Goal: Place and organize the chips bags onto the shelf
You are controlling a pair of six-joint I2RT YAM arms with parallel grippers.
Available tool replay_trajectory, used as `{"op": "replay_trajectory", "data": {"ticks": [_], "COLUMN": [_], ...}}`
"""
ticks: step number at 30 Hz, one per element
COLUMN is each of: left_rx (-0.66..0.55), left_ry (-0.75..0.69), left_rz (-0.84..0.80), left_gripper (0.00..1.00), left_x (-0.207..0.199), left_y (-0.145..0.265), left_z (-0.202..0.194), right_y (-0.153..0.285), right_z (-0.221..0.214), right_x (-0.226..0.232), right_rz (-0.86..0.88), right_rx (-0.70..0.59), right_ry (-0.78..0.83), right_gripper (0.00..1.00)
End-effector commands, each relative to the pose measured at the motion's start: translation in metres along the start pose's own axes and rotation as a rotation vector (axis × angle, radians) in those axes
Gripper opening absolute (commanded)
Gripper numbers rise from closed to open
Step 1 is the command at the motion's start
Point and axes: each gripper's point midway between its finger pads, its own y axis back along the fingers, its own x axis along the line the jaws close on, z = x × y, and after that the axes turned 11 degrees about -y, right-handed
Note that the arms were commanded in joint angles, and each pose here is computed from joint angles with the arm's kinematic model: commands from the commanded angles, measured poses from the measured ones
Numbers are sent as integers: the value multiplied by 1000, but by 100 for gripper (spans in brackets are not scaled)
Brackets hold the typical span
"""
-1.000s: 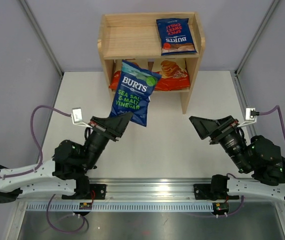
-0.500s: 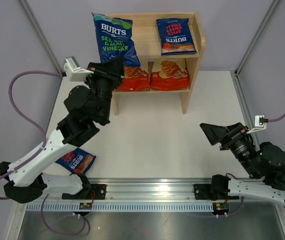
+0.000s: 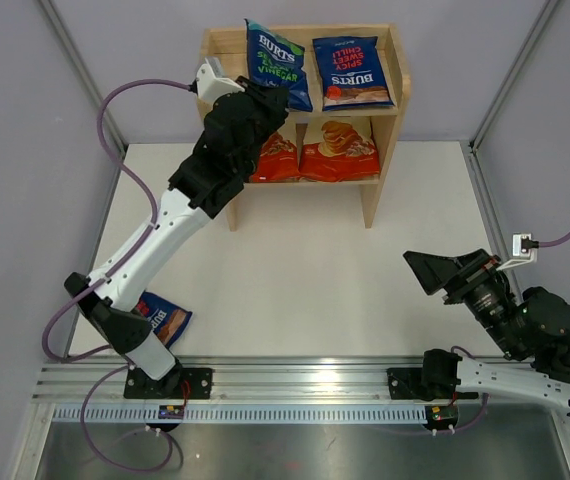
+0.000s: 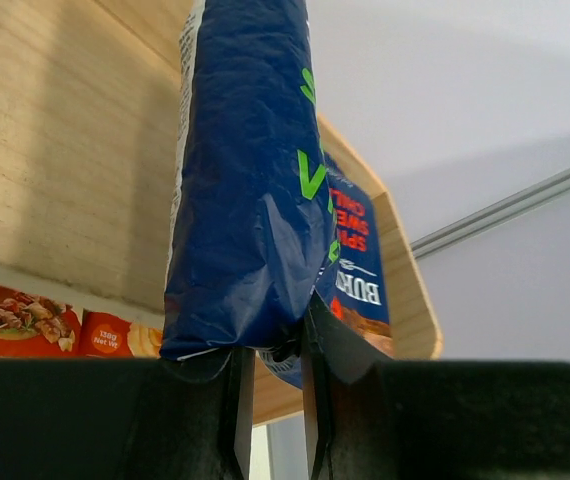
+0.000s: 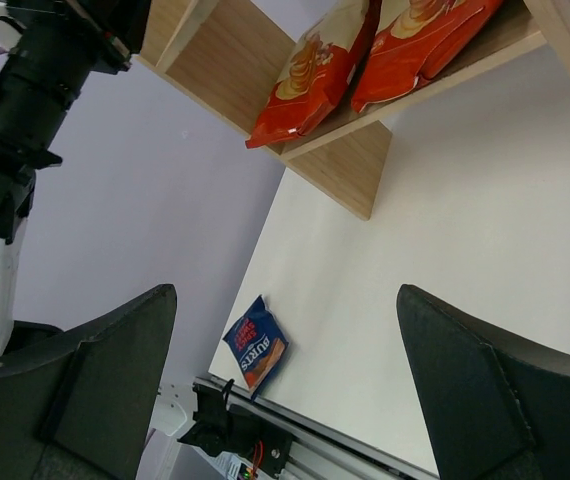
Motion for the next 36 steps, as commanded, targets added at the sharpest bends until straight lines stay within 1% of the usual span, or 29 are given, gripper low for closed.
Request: {"op": "replay_trajectory", "data": {"ticks": [1, 6, 13, 17, 21, 24, 26, 30, 31, 34, 35, 36], "left_rx": [49, 105, 219, 260, 276, 264, 253, 228, 224, 210, 216, 222], "left_ry": [98, 130, 225, 256, 273, 278, 264, 239, 221, 155, 145, 129], "left_rz": [-60, -33, -68, -77, -71, -55, -48, -4, 9, 20, 21, 24], "left_gripper": [0, 0, 0, 0, 1, 10, 14, 32, 44, 53, 59, 62], "left_x": [-12, 4, 2, 0, 1, 5, 7, 15, 19, 18, 17, 17], "left_y": [-9, -31, -51, -56, -55, -53, -53, -45, -44, -42, -41, -43], "left_z": [2, -21, -56, -69, -75, -73, -70, -58, -57, -47, -47, -48], "right_y": [5, 9, 10, 10, 10, 11, 11, 12, 11, 10, 10, 9], "right_z": [6, 10, 4, 2, 0, 0, 1, 2, 1, 0, -1, -1], "right_x": [-5, -5, -15, -15, -15, -15, -15, -15, -15, -14, -15, -16], "right_rz": [-2, 15, -4, 2, -1, 0, 2, 7, 6, 6, 3, 1], "right_rx": [-16, -20, -13, -2, 5, 7, 7, 4, 5, 6, 6, 6], "right_ry": [-29, -53, -75, -78, -76, -79, -84, -91, -90, -87, -84, -83], "right_gripper": [99, 99, 99, 99, 99, 99, 99, 99, 100, 99, 99, 99]}}
